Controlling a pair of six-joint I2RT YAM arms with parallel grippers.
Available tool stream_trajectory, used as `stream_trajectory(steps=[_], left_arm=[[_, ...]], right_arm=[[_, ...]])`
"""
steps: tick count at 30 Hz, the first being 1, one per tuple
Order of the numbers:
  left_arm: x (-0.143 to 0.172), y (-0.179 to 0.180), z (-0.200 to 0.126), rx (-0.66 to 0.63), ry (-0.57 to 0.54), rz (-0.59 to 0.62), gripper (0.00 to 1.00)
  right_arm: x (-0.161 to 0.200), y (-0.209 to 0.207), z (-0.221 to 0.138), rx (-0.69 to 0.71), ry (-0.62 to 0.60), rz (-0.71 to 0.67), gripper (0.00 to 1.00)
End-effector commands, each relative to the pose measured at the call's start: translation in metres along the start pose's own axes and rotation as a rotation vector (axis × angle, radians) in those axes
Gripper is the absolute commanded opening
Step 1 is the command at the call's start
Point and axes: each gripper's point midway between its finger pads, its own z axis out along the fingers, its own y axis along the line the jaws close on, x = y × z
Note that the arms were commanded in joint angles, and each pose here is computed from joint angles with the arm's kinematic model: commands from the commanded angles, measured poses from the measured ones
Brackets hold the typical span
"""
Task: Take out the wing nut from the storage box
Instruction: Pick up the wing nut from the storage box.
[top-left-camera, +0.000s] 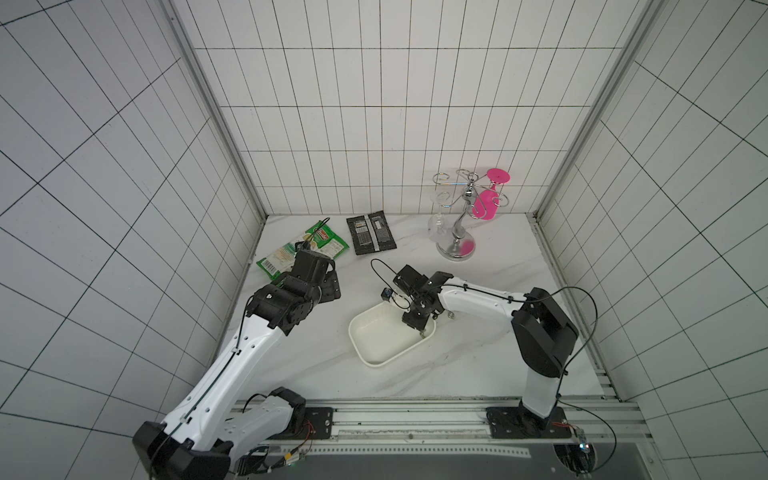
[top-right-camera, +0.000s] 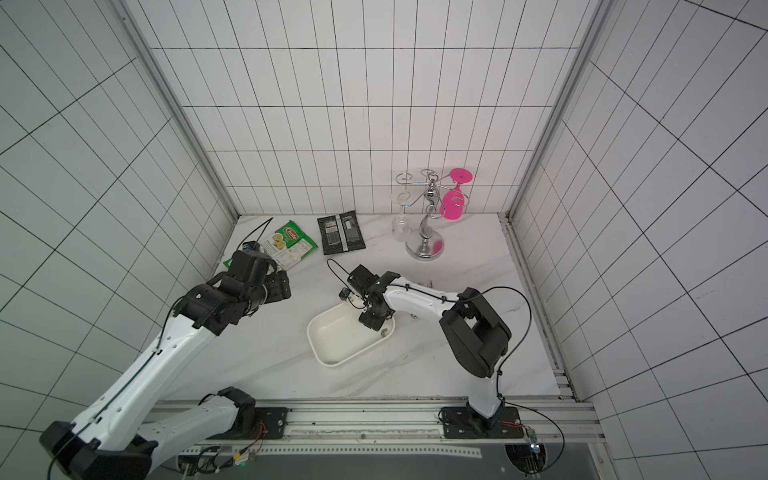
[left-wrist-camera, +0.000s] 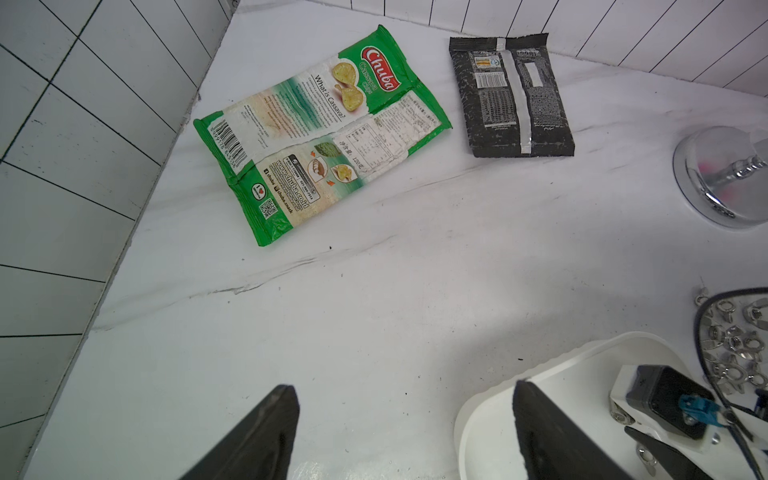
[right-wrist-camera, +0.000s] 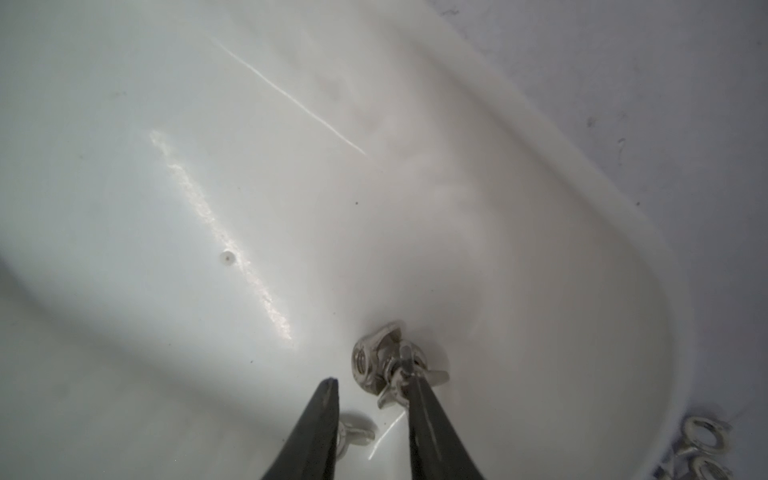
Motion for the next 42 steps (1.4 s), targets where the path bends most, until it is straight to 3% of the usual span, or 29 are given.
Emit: stream_trajectory(steps=[1, 11, 26, 35, 42], left_arm=[[-0.007, 0.003, -0.006, -0.001, -0.029, -0.007, 0.84], [-0.005, 0.006, -0.007, -0.005, -0.033, -0.011, 0.84], [-0.006, 0.006, -0.010, -0.002, -0.040, -0.016, 0.85], [-0.007, 0.006, -0.010, 0.000, -0.042, -0.019, 0.85], [-0.006, 0.005, -0.009, 0.000, -0.038, -0.016, 0.85]], right_arm=[[-0.008, -0.009, 0.002, 0.007, -0.015, 0.028, 0.33], [-0.009, -0.013, 0.013, -0.009, 0.001, 0.041, 0.30], [-0.005, -0.010, 0.015, -0.030, 0.010, 0.059, 0.11], [-0.025, -0.018, -0.028, -0.002, -0.135, 0.106, 0.08], [-0.028, -0.038, -0.074, 0.023, -0.269, 0.217, 0.07]])
